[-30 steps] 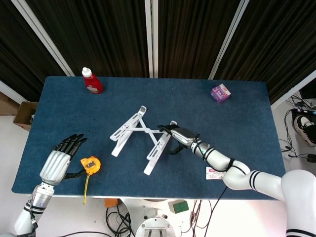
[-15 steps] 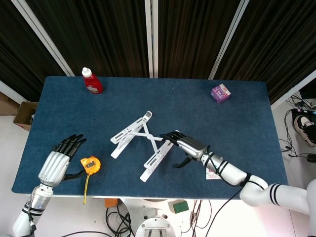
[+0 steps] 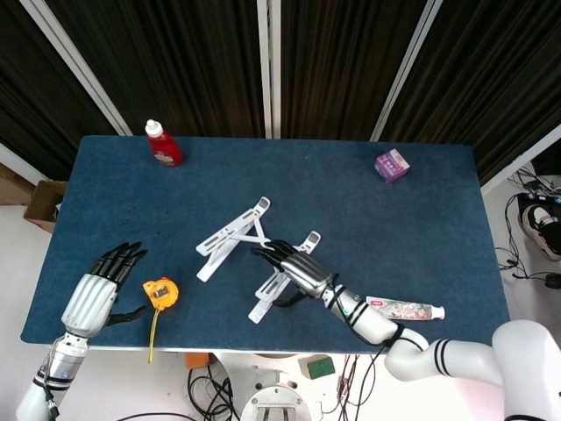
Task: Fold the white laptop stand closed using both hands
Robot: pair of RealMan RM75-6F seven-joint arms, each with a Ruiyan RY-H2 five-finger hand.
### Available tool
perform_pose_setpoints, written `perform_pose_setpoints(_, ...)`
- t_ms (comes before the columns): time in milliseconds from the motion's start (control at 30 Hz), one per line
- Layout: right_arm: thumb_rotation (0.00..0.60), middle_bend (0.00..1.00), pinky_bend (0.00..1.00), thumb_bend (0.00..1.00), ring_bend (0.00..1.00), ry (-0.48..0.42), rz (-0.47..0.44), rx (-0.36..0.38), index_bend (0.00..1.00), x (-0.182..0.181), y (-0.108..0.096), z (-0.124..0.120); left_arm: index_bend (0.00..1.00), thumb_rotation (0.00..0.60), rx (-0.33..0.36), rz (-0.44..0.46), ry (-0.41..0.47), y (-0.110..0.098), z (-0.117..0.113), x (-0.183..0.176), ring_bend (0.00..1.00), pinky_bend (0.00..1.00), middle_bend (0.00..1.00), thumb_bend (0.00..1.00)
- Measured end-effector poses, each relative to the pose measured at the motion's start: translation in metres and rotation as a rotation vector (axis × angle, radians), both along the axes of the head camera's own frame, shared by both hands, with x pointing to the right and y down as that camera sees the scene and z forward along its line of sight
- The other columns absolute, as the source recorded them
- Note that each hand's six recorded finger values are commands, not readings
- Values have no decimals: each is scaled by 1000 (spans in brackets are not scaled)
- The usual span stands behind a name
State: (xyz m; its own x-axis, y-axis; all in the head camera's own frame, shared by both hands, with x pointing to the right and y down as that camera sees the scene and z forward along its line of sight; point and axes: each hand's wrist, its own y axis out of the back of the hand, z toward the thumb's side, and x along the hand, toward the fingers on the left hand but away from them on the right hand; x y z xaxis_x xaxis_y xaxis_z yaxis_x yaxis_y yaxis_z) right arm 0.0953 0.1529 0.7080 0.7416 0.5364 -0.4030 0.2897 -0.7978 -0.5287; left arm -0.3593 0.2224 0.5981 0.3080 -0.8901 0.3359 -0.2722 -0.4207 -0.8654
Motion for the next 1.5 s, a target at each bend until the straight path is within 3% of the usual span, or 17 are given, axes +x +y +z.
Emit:
perform_pose_setpoints(200,600,468,303,526,328,14,117,143,475,-13,-11,11,111,600,-2,-10,-1,4,-1,-5,45,155,66,4)
perform_pose_setpoints(267,600,491,372,590,364,15,144,158,525,-11,-15,10,112,600,-2,-11,1,5,-1,-5,45,155,66,4)
perform_pose_setpoints(433,600,497,392,602,376,-2,204,208,535,6,-26,-5,114,600,2,-5,6,4,-2,-3,45,155,66,4)
perform_pose_setpoints(600,600,476,358,587,372,4,328,250,530,37,-54,-22,114,600,8,12,10,3,-3,1,45,155,66,4)
perform_pose_setpoints(733,600,433,284,575,334,30,427,247,471,61,-74,-24,114,600,4,11,15,4,-1,2,45,155,66,4)
perform_pose_setpoints(933,600,294,158,536,174,86,543,148,262,90,-95,-12,114,600,3,8,19,5,0,0,45,155,66,4)
perform_pose_setpoints(1067,600,180,65,531,63,117,571,100,59,100,-103,-2,114,600,3,1,16,6,0,-3,45,155,66,4)
perform_pose_setpoints(1133,600,128,22,526,19,118,577,84,8,102,-104,0,114,600,3,-3,14,7,0,-5,45,155,66,4)
perform_pose_setpoints(1367,600,69,0,519,0,133,599,124,0,113,-112,-5,114,600,-1,0,15,7,1,-5,45,155,66,4)
perform_pose_setpoints(1500,600,36,0,517,0,88,580,132,0,112,-109,-17,114,600,2,1,16,6,1,-4,45,155,66,5)
